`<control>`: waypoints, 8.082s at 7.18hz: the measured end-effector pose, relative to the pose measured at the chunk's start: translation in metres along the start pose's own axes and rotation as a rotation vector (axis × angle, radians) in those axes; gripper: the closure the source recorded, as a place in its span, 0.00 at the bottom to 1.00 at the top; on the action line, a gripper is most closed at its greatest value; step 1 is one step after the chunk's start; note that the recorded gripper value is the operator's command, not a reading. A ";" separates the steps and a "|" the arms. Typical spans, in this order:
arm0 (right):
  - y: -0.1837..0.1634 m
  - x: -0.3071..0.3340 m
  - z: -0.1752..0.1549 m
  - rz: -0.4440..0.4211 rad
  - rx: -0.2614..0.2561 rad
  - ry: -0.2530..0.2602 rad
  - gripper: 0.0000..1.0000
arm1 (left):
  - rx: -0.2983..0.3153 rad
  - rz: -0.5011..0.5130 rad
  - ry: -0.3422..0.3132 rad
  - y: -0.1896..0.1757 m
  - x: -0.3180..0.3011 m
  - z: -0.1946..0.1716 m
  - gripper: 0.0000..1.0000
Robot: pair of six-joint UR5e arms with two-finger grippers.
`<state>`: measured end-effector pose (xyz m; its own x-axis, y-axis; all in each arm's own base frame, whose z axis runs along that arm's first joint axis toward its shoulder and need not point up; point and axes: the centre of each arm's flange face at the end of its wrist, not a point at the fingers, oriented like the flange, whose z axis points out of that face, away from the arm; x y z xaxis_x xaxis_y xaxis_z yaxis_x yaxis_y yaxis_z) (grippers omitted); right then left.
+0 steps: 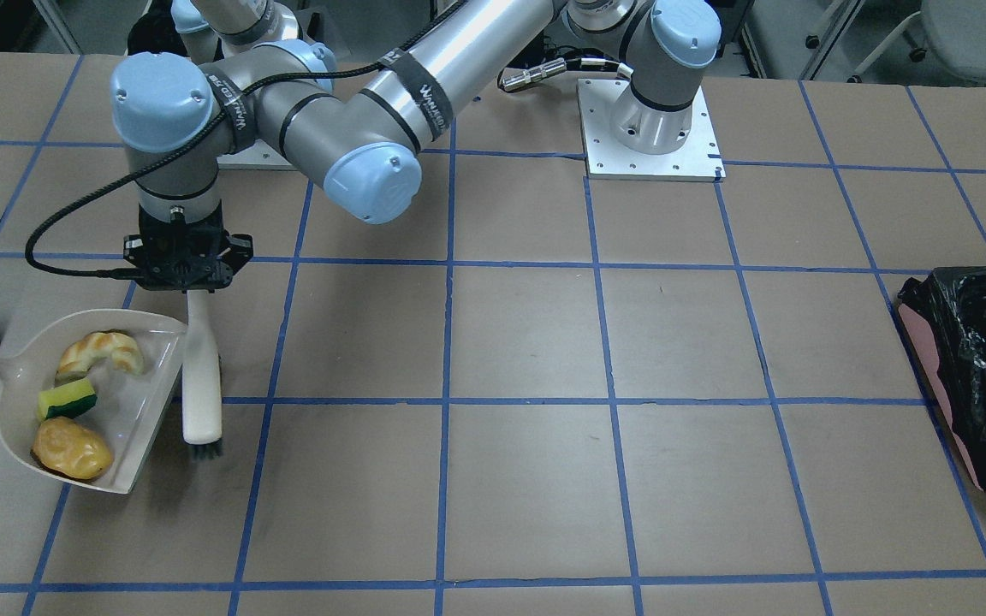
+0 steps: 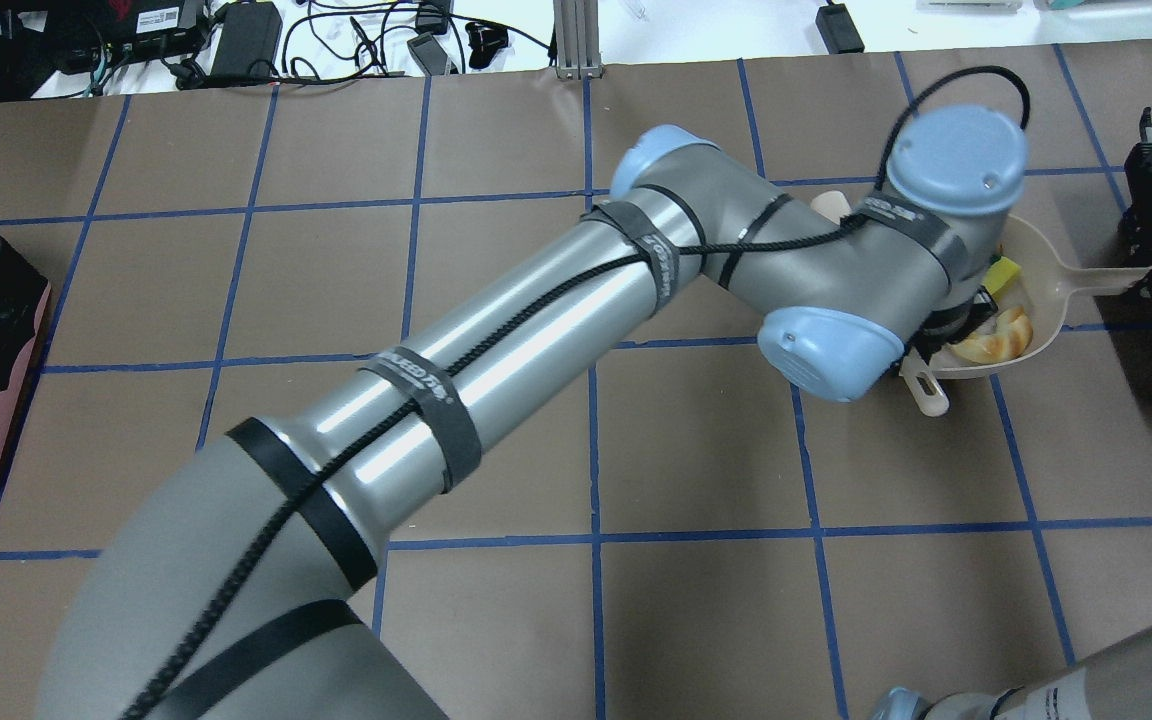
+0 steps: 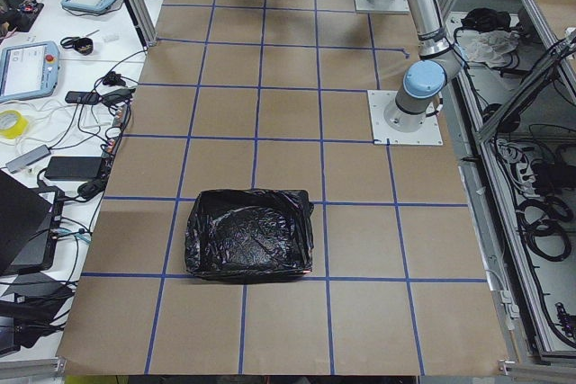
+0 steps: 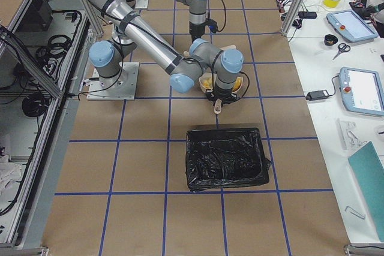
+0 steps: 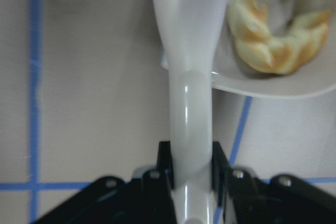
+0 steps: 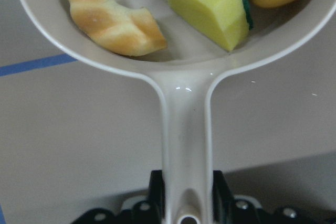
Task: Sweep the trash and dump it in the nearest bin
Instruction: 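Lift the loaded dustpan with the right gripper toward the black trash bag, then tip the dustpan over the bag with the right gripper while the left drops the brush, then bring the empty dustpan back to the table center with the right gripper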
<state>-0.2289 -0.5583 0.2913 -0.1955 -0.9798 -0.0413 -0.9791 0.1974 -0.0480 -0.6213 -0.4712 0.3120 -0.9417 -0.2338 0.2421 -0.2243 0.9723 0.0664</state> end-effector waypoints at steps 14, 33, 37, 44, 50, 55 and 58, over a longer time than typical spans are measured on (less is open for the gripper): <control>0.164 0.022 -0.171 0.077 0.050 0.069 1.00 | -0.224 0.251 -0.257 0.022 -0.282 -0.013 1.00; 0.315 0.037 -0.191 -0.137 -0.509 0.084 1.00 | -0.020 0.238 -0.218 -0.095 -0.289 -0.144 0.00; 0.290 0.037 -0.194 -0.140 -0.601 0.054 1.00 | 0.055 0.178 -0.274 -0.180 -0.436 -0.269 0.00; 0.142 0.034 -0.215 0.221 -0.304 0.122 1.00 | 0.038 0.209 -0.246 -0.151 -0.460 -0.285 0.00; -0.123 0.038 -0.153 0.635 -0.071 0.100 1.00 | 0.046 0.282 -0.256 -0.132 -0.430 -0.282 0.00; -0.332 0.029 -0.113 0.998 0.032 0.109 1.00 | 0.039 0.282 -0.258 -0.129 -0.431 -0.282 0.00; -0.418 0.037 -0.060 1.182 0.097 0.125 1.00 | 0.029 0.280 -0.259 -0.127 -0.432 -0.279 0.00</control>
<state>0.1698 -0.6784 0.3692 -0.9827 -0.1847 -0.0136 -0.1818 0.9759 -0.1207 -0.1157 -0.4960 0.4690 -0.9988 0.0476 -0.0063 0.0476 0.9989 0.0044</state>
